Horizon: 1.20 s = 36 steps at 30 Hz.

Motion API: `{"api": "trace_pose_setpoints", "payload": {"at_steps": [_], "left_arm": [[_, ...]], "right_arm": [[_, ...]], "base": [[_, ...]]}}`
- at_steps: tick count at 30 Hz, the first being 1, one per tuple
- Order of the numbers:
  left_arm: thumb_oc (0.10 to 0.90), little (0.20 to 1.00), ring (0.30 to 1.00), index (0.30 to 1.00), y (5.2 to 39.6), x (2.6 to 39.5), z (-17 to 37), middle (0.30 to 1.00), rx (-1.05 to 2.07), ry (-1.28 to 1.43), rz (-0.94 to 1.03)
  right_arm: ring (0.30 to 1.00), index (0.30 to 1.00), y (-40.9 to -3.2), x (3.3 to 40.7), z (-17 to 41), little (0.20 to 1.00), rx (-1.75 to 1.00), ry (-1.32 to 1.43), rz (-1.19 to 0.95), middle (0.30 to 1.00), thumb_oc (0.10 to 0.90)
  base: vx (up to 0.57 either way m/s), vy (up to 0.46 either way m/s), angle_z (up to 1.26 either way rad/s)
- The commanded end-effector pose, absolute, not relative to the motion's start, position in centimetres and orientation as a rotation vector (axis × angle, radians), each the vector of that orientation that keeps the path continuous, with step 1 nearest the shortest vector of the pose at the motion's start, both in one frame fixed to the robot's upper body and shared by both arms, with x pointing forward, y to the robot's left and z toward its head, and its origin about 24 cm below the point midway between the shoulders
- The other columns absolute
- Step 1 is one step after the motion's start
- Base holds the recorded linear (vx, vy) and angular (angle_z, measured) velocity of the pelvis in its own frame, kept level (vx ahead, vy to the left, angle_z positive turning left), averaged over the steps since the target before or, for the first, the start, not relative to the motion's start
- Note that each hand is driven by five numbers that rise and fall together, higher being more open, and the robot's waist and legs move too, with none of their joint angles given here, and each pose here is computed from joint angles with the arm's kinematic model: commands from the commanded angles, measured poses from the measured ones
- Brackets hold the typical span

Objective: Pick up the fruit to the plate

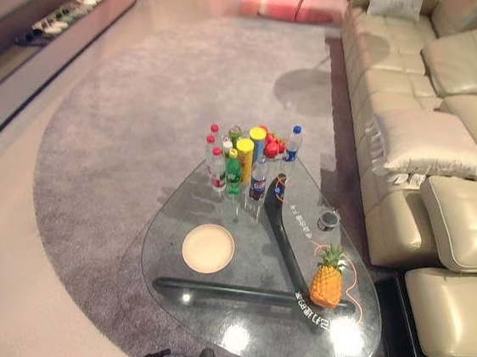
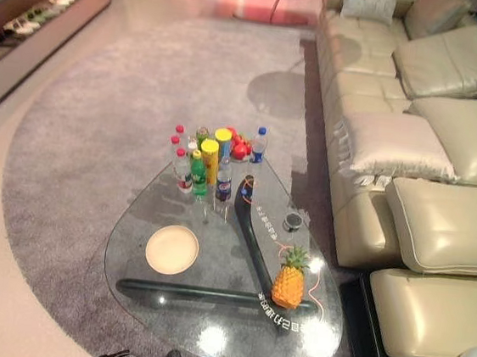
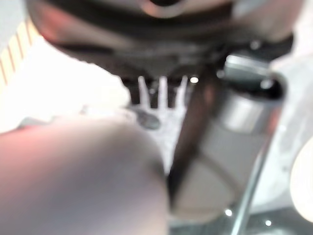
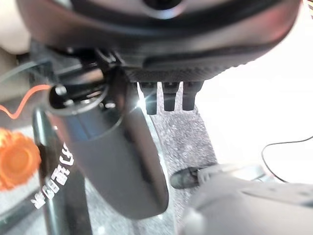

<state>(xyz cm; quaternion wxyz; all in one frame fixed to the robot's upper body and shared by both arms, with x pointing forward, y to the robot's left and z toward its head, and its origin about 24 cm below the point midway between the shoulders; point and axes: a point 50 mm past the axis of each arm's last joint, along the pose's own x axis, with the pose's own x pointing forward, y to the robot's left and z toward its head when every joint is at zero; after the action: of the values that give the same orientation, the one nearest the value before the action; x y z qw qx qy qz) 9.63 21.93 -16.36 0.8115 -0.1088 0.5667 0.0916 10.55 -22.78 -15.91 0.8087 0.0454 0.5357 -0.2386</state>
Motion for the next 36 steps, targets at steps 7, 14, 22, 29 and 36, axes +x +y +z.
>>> {"api": "trace_pose_setpoints", "payload": {"at_steps": [7, 14, 22, 29, 36], "left_arm": [[0.800, 0.900, 0.900, 0.900, 21.6, 10.8, -16.1, 0.900, -0.213, 1.173, 0.181], [0.800, 0.900, 0.900, 0.900, 22.5, 10.9, -15.8, 0.900, -0.235, 1.140, 0.213], [0.800, 0.900, 0.900, 0.900, 22.5, 10.8, -15.8, 0.900, -0.256, 1.133, 0.235], [0.800, 0.900, 0.900, 0.900, 22.0, 11.6, -15.6, 0.900, -0.269, 1.102, 0.200], [0.800, 0.900, 0.900, 0.900, 21.3, 13.8, -14.9, 0.900, -0.308, 1.041, 0.160]], "right_arm": [[0.900, 0.900, -23.5, 19.4, -9.9, 0.900, 0.107, 0.646, -0.605, 0.900, 0.800], [0.900, 0.900, -23.4, 23.3, -4.0, 0.900, 0.134, 0.353, -0.638, 0.900, 0.800], [0.900, 0.900, -24.2, 25.4, 1.1, 0.900, 0.127, 0.104, -0.689, 0.900, 0.800], [0.900, 0.900, -25.2, 27.1, 4.5, 0.900, 0.030, 0.013, -0.803, 0.900, 0.800], [0.900, 0.900, -24.9, 29.7, 8.1, 0.900, 0.036, -0.079, -0.820, 0.900, 0.800]], "base": [[-0.04, -0.031, 0.01], [-0.04, -0.016, 0.04], [0.00, -0.002, 0.04], [0.00, 0.000, 0.00], [-0.06, 0.027, 0.01]]}}
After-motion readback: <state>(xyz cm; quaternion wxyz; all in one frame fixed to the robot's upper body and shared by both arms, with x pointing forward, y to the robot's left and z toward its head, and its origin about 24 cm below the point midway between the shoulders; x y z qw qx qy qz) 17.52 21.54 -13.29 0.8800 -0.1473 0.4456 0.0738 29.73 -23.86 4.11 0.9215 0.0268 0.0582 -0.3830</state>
